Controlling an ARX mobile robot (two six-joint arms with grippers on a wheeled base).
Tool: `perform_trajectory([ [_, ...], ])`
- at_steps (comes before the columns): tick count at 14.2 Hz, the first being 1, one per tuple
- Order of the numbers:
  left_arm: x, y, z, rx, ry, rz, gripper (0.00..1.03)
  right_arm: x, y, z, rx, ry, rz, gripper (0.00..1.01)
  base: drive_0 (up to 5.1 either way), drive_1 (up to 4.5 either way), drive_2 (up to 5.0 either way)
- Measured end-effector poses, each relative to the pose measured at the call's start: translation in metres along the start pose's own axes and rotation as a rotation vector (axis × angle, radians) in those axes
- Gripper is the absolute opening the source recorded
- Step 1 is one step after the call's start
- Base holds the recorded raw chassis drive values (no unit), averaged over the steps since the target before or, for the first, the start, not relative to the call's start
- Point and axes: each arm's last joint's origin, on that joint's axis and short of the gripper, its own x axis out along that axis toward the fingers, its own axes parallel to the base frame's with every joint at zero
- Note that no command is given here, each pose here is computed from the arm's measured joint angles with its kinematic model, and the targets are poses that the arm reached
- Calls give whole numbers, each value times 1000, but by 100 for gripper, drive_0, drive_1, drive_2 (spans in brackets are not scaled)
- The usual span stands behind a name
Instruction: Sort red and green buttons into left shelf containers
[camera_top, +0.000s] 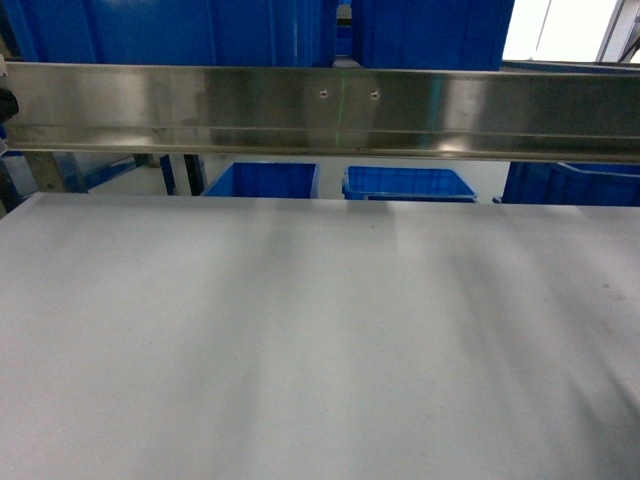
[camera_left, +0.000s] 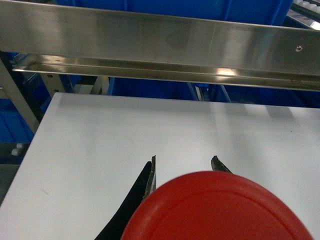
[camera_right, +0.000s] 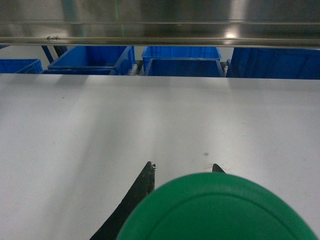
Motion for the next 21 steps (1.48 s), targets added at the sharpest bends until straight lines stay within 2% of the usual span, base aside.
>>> perform_trajectory([
  [21, 0, 0, 0, 0, 0, 1, 26, 0, 0, 0, 0, 0, 0, 27, -501, 240, 240],
])
